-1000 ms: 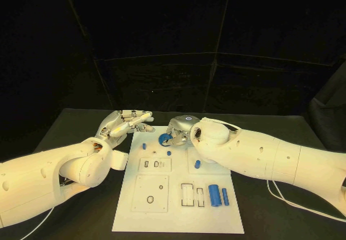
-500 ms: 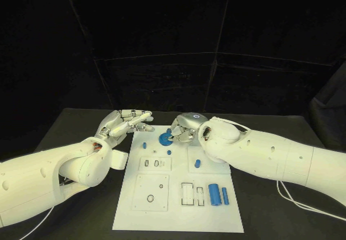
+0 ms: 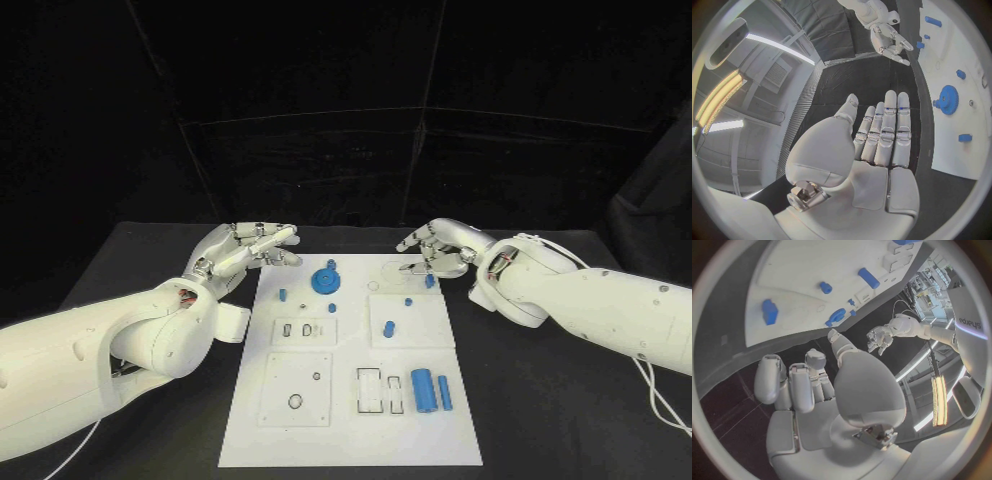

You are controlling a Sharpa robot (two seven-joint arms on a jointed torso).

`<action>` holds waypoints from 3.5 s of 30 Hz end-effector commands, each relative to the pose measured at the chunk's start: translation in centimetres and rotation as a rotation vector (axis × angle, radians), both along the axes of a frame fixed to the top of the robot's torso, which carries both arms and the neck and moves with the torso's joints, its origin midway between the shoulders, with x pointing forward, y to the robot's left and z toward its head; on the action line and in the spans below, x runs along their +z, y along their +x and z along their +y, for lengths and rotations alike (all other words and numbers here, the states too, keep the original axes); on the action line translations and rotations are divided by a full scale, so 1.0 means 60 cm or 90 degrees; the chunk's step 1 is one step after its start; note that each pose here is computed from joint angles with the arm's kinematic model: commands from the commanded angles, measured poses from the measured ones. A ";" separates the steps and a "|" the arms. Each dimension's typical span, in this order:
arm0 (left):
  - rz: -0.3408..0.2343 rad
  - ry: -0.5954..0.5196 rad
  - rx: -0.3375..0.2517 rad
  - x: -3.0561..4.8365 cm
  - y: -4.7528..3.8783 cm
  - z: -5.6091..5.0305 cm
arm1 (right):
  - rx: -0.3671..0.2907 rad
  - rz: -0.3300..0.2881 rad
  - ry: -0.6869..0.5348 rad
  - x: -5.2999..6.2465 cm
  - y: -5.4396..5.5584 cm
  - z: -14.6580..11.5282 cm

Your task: Assemble the parts on the task board

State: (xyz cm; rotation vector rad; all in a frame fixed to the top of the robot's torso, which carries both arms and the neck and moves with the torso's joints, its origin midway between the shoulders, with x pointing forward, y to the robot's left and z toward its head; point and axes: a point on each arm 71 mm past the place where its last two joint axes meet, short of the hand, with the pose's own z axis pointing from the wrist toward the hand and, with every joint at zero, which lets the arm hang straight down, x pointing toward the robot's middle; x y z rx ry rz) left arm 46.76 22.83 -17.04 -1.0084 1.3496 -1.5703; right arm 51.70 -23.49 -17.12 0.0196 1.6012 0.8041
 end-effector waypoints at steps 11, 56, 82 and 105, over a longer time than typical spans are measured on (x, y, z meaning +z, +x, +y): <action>-0.003 -0.004 -0.004 0.000 0.004 -0.001 | -0.043 0.006 0.030 0.001 -0.004 -0.094; 0.001 -0.001 -0.002 -0.003 0.006 0.005 | -0.037 0.051 -0.012 -0.078 0.003 -0.070; 0.003 -0.001 -0.002 -0.003 0.006 0.005 | -0.042 0.059 -0.031 -0.084 0.006 -0.066; 0.006 -0.001 -0.005 -0.003 0.005 0.007 | -0.087 0.040 0.040 -0.066 -0.009 -0.047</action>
